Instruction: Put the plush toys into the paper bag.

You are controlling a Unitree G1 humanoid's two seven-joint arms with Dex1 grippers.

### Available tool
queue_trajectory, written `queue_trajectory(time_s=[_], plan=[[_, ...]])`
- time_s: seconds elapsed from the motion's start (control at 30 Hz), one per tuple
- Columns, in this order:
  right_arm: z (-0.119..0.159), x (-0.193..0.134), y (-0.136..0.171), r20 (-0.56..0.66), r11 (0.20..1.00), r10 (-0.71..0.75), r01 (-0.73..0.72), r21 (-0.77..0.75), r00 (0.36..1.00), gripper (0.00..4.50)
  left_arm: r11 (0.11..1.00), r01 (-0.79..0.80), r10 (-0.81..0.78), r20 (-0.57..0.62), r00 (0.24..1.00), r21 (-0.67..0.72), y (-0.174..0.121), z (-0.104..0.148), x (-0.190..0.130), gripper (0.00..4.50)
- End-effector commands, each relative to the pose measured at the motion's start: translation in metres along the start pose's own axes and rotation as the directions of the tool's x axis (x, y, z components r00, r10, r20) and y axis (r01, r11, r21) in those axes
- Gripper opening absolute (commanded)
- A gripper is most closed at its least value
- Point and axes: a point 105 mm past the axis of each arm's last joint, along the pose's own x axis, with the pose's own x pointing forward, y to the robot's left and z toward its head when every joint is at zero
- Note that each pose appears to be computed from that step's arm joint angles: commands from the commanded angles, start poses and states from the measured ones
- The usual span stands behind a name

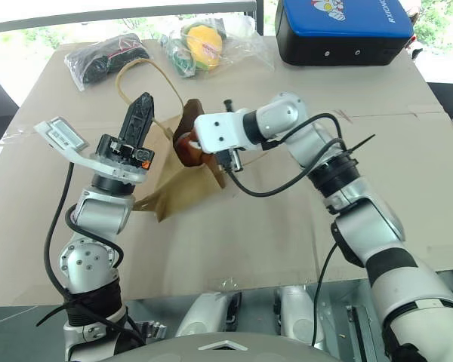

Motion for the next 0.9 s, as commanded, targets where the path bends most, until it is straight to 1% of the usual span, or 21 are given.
queue_trajectory(time_s=[0.03,0.07,0.17,0.3,0.37,0.5,0.57,0.63,0.67,0.73,0.77,0.8,0.83,0.9], plan=[[0.026,0.014,0.007,0.134,0.994,0.111,-0.109,-0.022,0.985,1.49,0.999,0.038,-0.038,0.048,0.998,0.004,-0.011,0.005,-0.001,0.00],[0.026,0.012,0.003,0.147,0.997,0.074,-0.075,-0.002,0.986,1.91,0.999,0.036,-0.036,0.057,0.998,0.002,-0.011,0.006,-0.002,0.00],[0.018,0.000,0.002,0.126,0.999,0.046,-0.048,0.009,0.991,3.33,0.999,0.032,-0.031,0.088,0.996,-0.007,-0.011,0.010,-0.007,0.00],[0.010,-0.025,0.004,0.119,0.995,-0.020,0.008,0.101,0.993,3.33,0.999,0.034,-0.032,0.107,0.994,-0.016,-0.011,0.014,-0.014,0.00],[0.003,-0.047,0.007,0.090,0.980,-0.090,0.072,0.186,0.992,3.33,0.999,0.038,-0.035,0.123,0.992,-0.022,-0.010,0.018,-0.015,0.00],[-0.010,-0.079,0.027,0.016,0.940,-0.150,0.137,0.313,0.989,3.33,0.997,0.064,-0.059,0.130,0.990,-0.032,-0.012,0.021,-0.015,0.00],[-0.022,-0.093,0.034,-0.049,0.866,-0.217,0.215,0.451,0.975,3.33,0.996,0.081,-0.076,0.126,0.989,-0.035,-0.014,0.021,-0.014,0.00],[-0.042,-0.108,0.047,-0.144,0.713,-0.287,0.312,0.628,0.947,3.33,0.995,0.091,-0.086,0.130,0.988,-0.036,-0.015,0.024,-0.013,0.00],[-0.050,-0.113,0.053,-0.185,0.637,-0.307,0.346,0.689,0.934,3.33,0.995,0.093,-0.087,0.132,0.987,-0.036,-0.015,0.026,-0.013,0.00],[-0.066,-0.123,0.068,-0.273,0.466,-0.342,0.414,0.782,0.899,3.33,0.995,0.095,-0.089,0.133,0.987,-0.033,-0.016,0.027,-0.012,0.00],[-0.071,-0.126,0.074,-0.302,0.393,-0.356,0.435,0.810,0.884,3.33,0.995,0.095,-0.090,0.133,0.987,-0.032,-0.016,0.028,-0.012,0.00],[-0.073,-0.128,0.078,-0.307,0.296,-0.383,0.431,0.852,0.871,3.33,0.995,0.093,-0.089,0.134,0.987,-0.031,-0.016,0.028,-0.012,0.00],[-0.073,-0.128,0.082,-0.303,0.223,-0.400,0.412,0.883,0.865,3.33,0.995,0.093,-0.088,0.133,0.987,-0.029,-0.016,0.029,-0.012,0.00],[-0.071,-0.122,0.090,-0.281,0.123,-0.408,0.357,0.926,0.868,3.33,0.996,0.090,-0.086,0.130,0.988,-0.026,-0.016,0.029,-0.012,0.00]])
